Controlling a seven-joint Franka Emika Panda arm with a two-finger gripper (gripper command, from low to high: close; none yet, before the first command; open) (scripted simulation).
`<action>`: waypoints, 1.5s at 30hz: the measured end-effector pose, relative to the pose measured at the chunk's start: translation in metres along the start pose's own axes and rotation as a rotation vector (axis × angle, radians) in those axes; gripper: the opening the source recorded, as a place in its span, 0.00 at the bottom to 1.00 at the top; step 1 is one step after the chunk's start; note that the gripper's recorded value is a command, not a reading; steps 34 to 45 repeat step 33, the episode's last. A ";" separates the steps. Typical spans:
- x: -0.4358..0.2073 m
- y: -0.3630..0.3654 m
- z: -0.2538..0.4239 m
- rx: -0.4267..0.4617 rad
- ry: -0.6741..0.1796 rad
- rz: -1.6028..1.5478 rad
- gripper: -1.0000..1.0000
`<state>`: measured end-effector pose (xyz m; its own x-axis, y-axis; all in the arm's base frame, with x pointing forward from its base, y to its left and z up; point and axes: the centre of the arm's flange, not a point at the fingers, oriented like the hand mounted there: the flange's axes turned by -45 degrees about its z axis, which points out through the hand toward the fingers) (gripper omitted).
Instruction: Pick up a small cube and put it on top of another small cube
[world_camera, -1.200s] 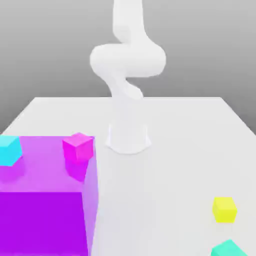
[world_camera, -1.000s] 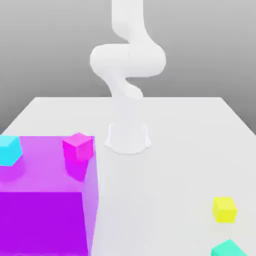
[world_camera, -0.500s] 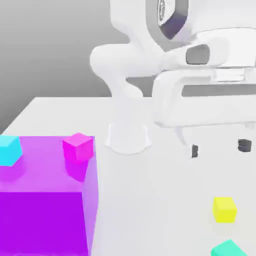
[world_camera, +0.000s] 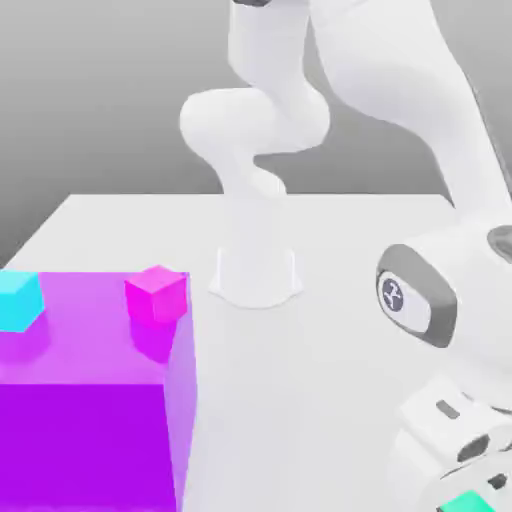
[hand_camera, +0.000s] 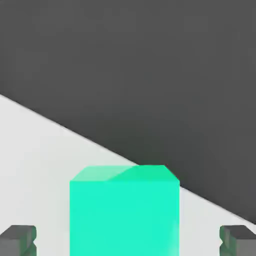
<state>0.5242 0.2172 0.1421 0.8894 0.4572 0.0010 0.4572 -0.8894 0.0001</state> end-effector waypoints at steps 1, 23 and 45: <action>0.000 0.000 0.000 0.000 0.000 0.000 0.00; -0.095 -0.094 -0.100 0.004 -0.001 0.425 0.00; -0.115 -0.107 -0.048 0.000 0.000 0.511 1.00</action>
